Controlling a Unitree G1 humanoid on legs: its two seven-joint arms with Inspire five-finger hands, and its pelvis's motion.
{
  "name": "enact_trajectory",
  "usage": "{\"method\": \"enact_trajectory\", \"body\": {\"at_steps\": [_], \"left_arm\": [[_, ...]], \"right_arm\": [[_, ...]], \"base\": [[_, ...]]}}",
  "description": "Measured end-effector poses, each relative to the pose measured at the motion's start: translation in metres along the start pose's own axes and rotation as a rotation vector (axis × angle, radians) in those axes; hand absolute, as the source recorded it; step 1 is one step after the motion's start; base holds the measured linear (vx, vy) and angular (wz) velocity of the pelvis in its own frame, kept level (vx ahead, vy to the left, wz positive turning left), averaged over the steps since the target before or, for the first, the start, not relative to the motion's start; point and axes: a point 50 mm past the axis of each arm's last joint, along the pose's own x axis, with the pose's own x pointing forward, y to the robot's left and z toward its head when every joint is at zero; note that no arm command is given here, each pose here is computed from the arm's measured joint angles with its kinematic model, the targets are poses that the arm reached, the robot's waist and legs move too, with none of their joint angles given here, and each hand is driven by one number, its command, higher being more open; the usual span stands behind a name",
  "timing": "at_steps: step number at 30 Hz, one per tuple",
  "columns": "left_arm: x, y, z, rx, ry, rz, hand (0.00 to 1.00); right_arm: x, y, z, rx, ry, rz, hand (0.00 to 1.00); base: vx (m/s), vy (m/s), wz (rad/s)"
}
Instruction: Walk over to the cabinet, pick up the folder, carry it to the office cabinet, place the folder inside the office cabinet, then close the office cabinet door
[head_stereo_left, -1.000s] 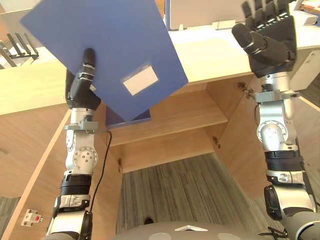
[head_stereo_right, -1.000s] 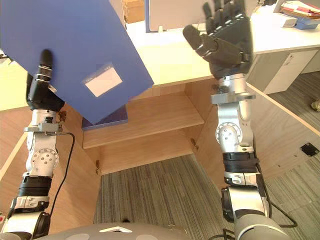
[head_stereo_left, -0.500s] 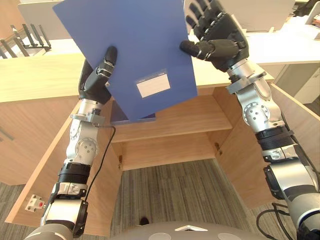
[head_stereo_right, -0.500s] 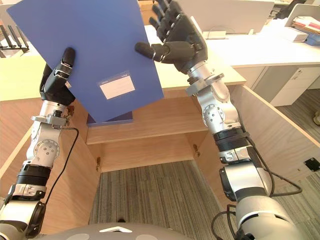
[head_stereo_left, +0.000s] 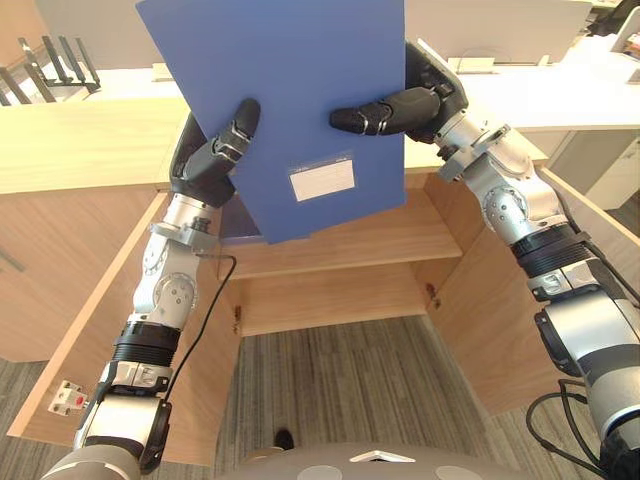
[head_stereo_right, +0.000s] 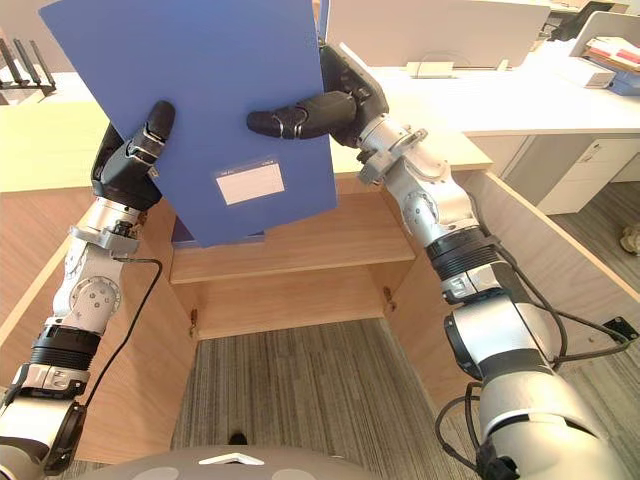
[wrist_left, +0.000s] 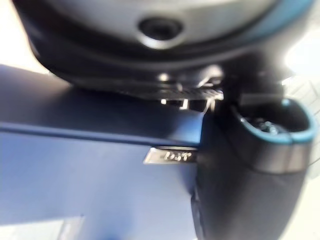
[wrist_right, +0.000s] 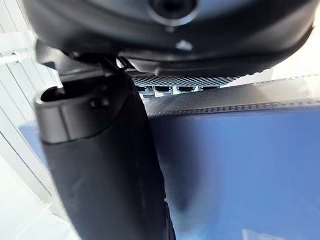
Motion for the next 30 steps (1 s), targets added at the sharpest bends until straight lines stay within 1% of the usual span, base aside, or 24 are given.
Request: {"method": "enact_trajectory", "body": {"at_steps": [4, 7, 11, 12, 16, 19, 21, 24, 27, 28, 30], "left_arm": [[0.000, -0.001, -0.003, 0.014, 0.033, -0.012, 0.00], [0.000, -0.001, -0.004, 0.014, 0.038, 0.000, 0.00], [-0.002, -0.005, -0.012, 0.001, 0.067, -0.007, 0.00], [-0.006, -0.006, -0.017, -0.004, 0.091, -0.006, 1.00], [-0.024, -0.006, -0.036, -0.046, 0.175, 0.025, 1.00], [-0.029, -0.012, -0.046, -0.093, 0.181, 0.038, 1.00], [-0.029, -0.013, -0.046, -0.102, 0.173, 0.038, 1.00], [-0.038, -0.024, -0.036, -0.122, 0.111, 0.028, 1.00], [-0.050, -0.035, -0.020, -0.162, -0.025, 0.056, 1.00], [-0.058, -0.035, -0.013, -0.168, -0.087, 0.086, 1.00], [-0.071, -0.027, -0.006, -0.155, -0.136, 0.157, 1.00]], "right_arm": [[-0.002, 0.004, -0.009, -0.016, 0.062, 0.043, 0.00], [-0.003, 0.006, -0.011, 0.006, 0.059, 0.070, 0.00], [-0.016, 0.004, -0.029, 0.090, 0.075, 0.024, 0.00], [-0.022, 0.005, -0.039, 0.118, 0.099, 0.001, 0.00], [-0.047, 0.012, -0.077, 0.243, 0.192, -0.053, 0.00], [-0.062, 0.014, -0.093, 0.309, 0.238, -0.106, 0.00], [-0.066, 0.014, -0.098, 0.350, 0.239, -0.127, 0.00], [-0.075, 0.017, -0.103, 0.413, 0.206, -0.164, 0.00], [-0.090, 0.032, -0.106, 0.501, 0.116, -0.178, 0.00], [-0.099, 0.036, -0.105, 0.546, 0.048, -0.219, 0.00], [-0.111, 0.031, -0.101, 0.567, -0.021, -0.288, 0.00]], "base": [[0.00, 0.000, 0.00], [0.00, 0.000, 0.00], [0.00, 0.000, 0.00], [0.00, 0.000, 0.00], [0.00, 0.000, 0.00], [0.00, 0.000, 0.00], [0.00, 0.000, 0.00], [0.00, 0.000, 0.00], [0.00, 0.000, 0.01], [0.00, 0.000, 0.05], [0.00, 0.000, 0.07]]}}
